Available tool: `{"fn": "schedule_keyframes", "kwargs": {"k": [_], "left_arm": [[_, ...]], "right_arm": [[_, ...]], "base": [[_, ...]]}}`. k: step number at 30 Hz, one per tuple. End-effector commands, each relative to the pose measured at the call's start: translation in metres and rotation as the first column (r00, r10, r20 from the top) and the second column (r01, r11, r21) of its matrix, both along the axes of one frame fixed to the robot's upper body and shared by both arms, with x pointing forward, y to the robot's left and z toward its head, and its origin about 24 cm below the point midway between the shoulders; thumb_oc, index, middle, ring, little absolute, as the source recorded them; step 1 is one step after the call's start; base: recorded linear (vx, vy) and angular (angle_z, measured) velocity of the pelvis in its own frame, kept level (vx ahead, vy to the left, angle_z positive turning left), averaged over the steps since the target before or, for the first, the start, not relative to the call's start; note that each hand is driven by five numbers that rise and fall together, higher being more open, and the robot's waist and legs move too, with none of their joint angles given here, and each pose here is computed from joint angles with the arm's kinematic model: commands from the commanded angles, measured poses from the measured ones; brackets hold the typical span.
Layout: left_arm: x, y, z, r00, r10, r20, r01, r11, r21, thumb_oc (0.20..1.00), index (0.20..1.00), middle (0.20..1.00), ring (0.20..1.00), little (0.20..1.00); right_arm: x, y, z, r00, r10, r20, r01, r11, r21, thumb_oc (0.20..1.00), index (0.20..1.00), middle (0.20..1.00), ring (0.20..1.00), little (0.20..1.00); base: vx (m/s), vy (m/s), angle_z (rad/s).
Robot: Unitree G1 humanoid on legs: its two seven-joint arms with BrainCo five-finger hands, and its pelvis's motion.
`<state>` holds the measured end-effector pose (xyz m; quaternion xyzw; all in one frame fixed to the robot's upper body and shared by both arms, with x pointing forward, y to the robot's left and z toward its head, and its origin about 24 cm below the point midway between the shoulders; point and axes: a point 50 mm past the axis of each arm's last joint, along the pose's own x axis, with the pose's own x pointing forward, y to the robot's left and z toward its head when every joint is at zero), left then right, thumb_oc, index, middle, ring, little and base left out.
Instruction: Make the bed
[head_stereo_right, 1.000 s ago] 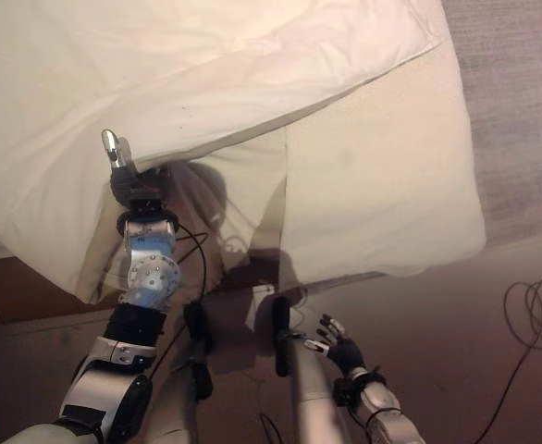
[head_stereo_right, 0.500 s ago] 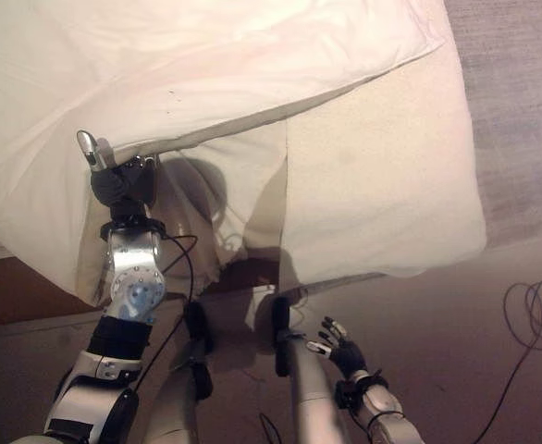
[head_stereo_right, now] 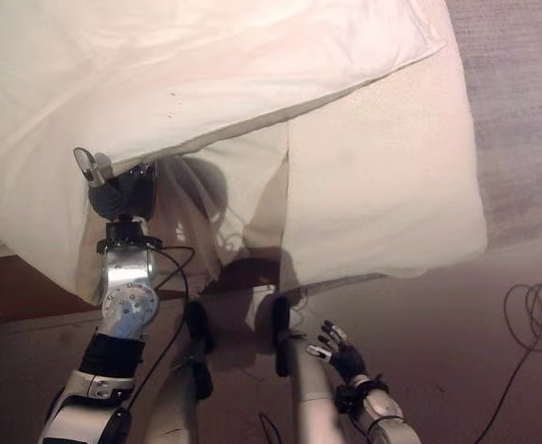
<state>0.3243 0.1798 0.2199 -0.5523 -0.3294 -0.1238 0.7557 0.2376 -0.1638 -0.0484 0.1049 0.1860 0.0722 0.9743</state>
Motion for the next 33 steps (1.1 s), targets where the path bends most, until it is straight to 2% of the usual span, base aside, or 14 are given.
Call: {"fn": "schedule_keyframes", "kwargs": {"k": [1, 18, 25, 33], "left_arm": [[-0.033, 0.009, 0.049, 0.945, 0.022, 0.325, -0.053, 0.995, 0.087, 1.0, 1.0, 1.0, 1.0, 1.0], [-0.034, 0.01, 0.013, 0.973, 0.008, 0.229, -0.025, 0.997, 0.07, 1.0, 1.0, 1.0, 1.0, 1.0], [-0.028, 0.014, 0.018, 0.979, 0.158, 0.126, -0.159, 0.987, 0.002, 1.0, 1.0, 1.0, 1.0, 1.0], [-0.028, 0.017, 0.033, 0.947, 0.32, 0.034, -0.317, 0.945, -0.078, 1.0, 1.0, 1.0, 1.0, 1.0]], "right_arm": [[-0.009, 0.0, 0.003, 0.999, -0.006, 0.05, 0.005, 1.0, 0.017, 1.0, 1.0, 1.0, 1.0, 1.0], [-0.007, 0.002, 0.007, 0.997, -0.021, 0.073, 0.019, 0.999, 0.031, 1.0, 1.0, 1.0, 1.0, 1.0], [-0.005, 0.004, 0.008, 0.997, -0.026, 0.068, 0.024, 0.999, 0.028, 1.0, 1.0, 1.0, 1.0, 1.0], [-0.002, 0.003, 0.011, 0.997, -0.039, 0.065, 0.038, 0.999, 0.024, 1.0, 1.0, 1.0, 1.0, 1.0]], "base": [[0.0, 0.0, 0.0], [0.0, 0.0, 0.0], [0.0, 0.0, 0.0], [0.0, 0.0, 0.0]]}}
